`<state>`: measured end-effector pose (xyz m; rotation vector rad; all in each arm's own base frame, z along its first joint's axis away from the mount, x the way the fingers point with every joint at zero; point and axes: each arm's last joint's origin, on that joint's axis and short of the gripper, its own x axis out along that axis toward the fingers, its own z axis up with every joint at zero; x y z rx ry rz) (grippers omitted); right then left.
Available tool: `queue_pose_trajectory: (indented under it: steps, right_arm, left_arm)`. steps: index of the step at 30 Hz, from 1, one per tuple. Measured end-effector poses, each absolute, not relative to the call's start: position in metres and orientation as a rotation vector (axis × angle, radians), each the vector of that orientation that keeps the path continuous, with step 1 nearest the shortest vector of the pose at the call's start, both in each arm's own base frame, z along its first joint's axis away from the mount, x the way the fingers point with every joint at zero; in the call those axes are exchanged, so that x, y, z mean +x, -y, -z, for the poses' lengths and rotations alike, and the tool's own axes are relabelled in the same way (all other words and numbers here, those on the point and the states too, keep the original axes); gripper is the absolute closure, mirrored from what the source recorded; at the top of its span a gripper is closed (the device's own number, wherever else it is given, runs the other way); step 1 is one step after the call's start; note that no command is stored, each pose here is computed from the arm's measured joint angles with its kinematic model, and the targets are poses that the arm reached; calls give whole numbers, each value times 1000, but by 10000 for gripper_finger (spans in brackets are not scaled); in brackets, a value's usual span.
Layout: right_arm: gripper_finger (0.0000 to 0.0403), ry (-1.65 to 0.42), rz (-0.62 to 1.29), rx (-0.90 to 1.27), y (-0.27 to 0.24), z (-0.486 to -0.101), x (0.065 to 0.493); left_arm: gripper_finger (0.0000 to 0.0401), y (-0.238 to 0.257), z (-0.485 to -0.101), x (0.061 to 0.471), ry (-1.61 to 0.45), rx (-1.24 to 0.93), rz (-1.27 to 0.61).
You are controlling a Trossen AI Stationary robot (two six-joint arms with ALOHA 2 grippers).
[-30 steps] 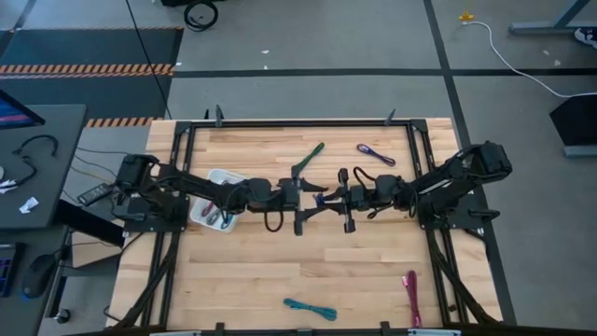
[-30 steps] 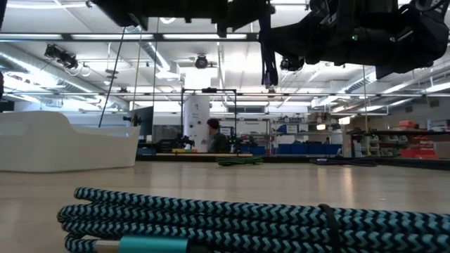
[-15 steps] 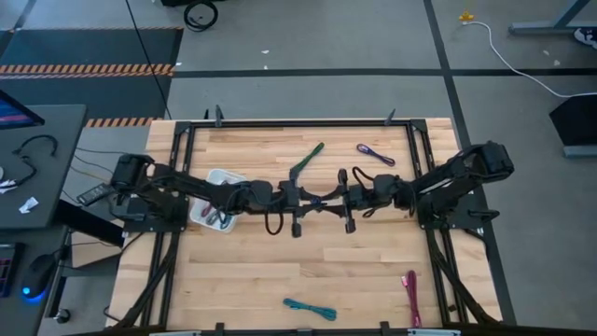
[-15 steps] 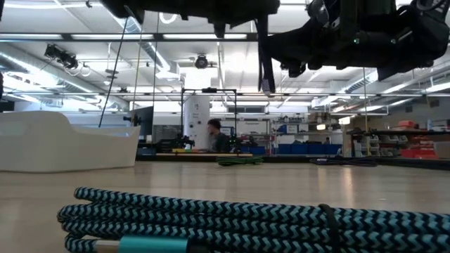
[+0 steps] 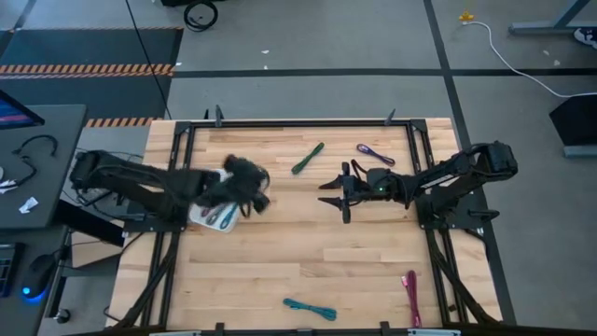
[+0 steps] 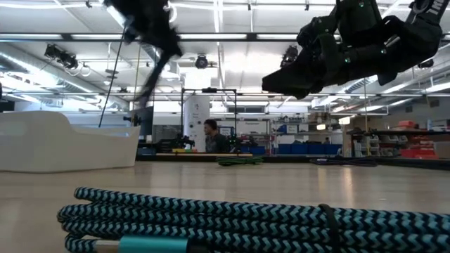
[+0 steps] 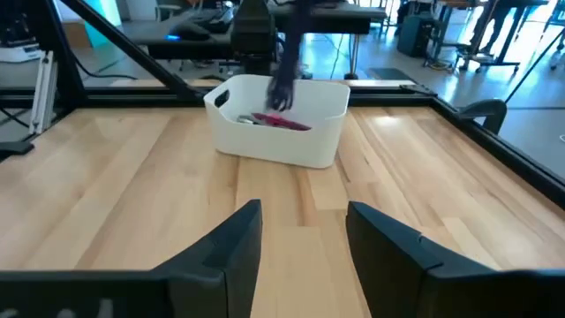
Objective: Pick and place USB-C Cables
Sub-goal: Put the bottom violet charger cable into the white bin
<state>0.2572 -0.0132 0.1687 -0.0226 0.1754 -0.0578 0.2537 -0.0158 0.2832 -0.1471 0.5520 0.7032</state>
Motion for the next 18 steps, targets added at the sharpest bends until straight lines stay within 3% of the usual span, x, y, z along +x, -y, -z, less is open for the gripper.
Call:
queue_pose_trajectory:
  steps: [7, 18]
  right_arm:
    - [233, -182, 56, -24, 13, -168, 257]
    - [235, -221, 52, -14, 13, -164, 256]
  left_arm:
    - [370, -32, -261, 217, -921, -489, -905]
    - [367, -67, -214, 202, -1211, -722, -950]
